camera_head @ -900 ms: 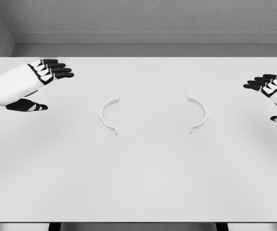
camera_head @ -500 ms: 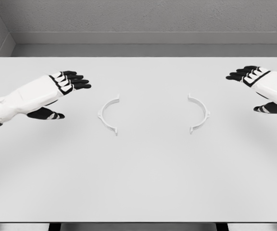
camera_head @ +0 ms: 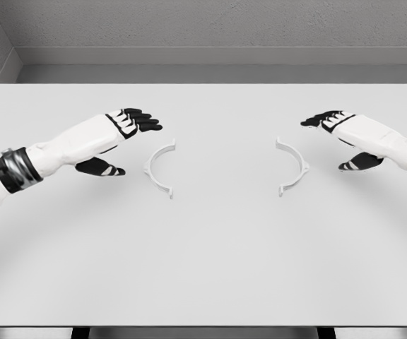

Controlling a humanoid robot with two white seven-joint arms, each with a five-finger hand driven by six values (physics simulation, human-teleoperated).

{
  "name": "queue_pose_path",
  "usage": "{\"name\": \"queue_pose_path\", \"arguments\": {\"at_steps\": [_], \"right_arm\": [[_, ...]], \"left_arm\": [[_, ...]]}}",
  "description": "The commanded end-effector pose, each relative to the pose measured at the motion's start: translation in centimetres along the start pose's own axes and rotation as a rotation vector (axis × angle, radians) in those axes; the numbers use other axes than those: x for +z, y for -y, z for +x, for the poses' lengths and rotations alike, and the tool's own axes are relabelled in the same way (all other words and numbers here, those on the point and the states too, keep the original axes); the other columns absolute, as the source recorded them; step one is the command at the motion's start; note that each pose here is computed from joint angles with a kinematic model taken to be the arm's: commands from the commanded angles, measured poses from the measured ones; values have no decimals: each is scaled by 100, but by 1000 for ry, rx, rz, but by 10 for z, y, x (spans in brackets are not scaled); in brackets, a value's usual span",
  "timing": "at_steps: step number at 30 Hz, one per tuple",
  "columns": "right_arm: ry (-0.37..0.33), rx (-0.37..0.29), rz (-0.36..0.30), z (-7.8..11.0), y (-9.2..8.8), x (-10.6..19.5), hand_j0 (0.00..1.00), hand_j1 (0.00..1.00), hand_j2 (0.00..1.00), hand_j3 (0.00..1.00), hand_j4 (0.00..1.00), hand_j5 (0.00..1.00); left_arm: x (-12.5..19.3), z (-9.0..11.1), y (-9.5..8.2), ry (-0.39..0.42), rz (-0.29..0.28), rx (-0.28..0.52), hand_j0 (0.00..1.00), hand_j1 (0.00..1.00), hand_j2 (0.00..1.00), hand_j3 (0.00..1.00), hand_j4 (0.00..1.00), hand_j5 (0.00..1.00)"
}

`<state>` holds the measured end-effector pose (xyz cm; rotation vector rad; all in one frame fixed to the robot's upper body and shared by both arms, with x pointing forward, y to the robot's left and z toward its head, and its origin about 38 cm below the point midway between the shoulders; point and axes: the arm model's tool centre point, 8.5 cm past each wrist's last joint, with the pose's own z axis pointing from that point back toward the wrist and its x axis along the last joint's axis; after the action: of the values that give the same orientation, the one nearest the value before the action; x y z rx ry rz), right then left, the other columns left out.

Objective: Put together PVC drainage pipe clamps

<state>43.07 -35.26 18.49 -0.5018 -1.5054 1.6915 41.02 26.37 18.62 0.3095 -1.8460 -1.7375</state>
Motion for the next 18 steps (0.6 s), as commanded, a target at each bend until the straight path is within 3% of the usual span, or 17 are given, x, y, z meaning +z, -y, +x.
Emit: {"name": "queue_pose_path", "arguments": {"at_steps": [1, 6, 18], "right_arm": [[-12, -52, -16, -5, -8, -4, 100, 100, 100, 100, 100, 100], [-28, -118, -12, -12, -23, -16, 100, 100, 100, 100, 100, 100], [1, -151, -12, -1, -33, -32, 100, 100, 100, 100, 100, 100]], "left_arm": [[-8, -5, 13, -12, -5, 45, 100, 100, 100, 100, 100, 100], [-12, -16, 17, -42, 2, 67, 100, 100, 100, 100, 100, 100], [-22, -35, 28, -94, -13, 118, 100, 100, 100, 100, 100, 100]]}}
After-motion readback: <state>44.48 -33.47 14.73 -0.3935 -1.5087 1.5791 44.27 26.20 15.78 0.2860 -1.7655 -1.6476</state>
